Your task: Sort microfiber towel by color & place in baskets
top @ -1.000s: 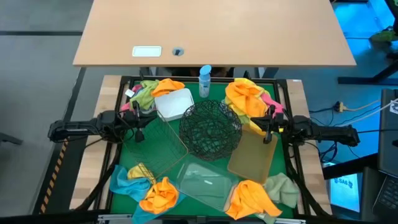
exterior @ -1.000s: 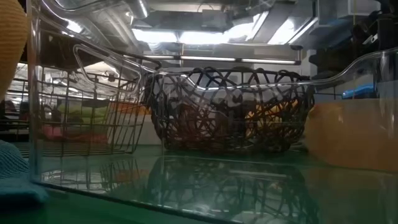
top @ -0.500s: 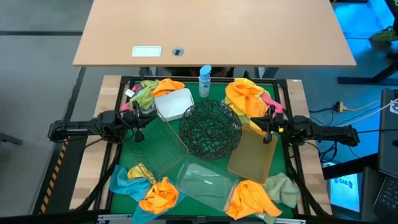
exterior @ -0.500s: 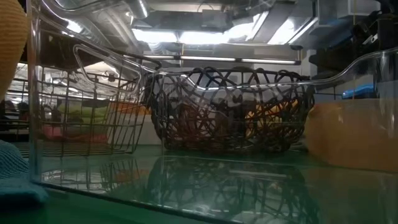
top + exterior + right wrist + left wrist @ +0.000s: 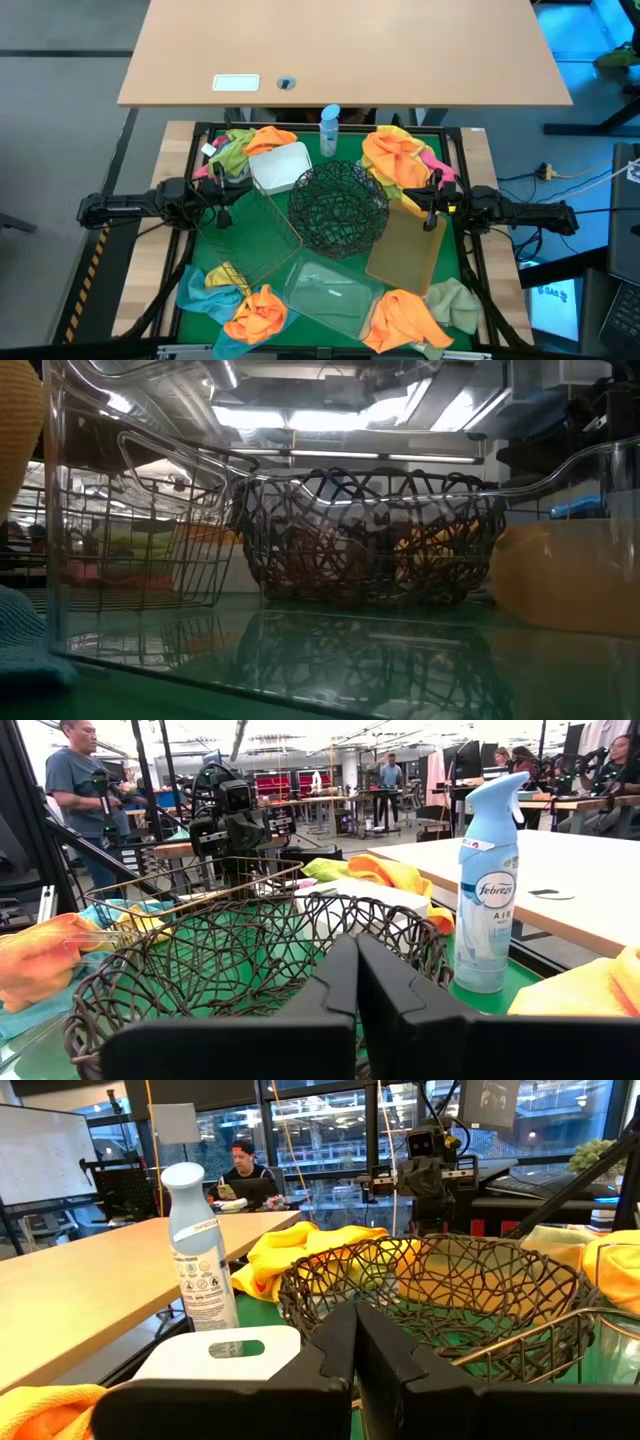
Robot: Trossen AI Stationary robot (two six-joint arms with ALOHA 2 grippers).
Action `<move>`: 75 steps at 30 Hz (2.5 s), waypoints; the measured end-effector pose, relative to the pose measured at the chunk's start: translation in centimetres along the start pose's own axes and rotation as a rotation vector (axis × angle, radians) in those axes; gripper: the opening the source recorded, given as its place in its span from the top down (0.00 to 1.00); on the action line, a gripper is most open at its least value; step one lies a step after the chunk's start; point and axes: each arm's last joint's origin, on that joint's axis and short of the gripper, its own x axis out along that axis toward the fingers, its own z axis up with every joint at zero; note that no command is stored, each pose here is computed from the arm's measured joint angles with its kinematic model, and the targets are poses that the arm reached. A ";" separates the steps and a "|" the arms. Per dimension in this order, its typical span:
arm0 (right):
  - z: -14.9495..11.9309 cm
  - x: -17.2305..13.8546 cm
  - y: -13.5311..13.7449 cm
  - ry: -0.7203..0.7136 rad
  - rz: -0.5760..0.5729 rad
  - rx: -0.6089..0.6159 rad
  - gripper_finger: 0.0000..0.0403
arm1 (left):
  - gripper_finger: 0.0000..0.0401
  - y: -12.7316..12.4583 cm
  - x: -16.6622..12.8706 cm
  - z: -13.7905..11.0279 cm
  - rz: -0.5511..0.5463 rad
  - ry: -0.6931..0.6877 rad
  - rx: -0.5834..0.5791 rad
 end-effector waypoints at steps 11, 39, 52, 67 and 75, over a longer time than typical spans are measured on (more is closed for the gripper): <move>0.0 0.0 0.1 0.000 0.024 0.065 1.00 | 1.00 0.0 0.0 0.0 0.000 0.000 0.000; 2.3 -0.3 0.3 -0.231 0.113 0.169 0.86 | 1.00 0.0 0.0 0.0 0.000 0.000 0.000; 4.9 1.0 -0.1 -0.101 -0.195 0.122 0.42 | 1.00 0.0 0.0 0.0 0.000 0.000 0.000; 6.4 4.8 0.3 0.321 -0.484 0.015 0.46 | 1.00 0.0 0.0 0.0 0.000 0.000 0.000; 5.6 5.0 0.3 0.554 -0.535 0.041 0.46 | 1.00 0.0 0.0 0.0 0.000 0.000 0.000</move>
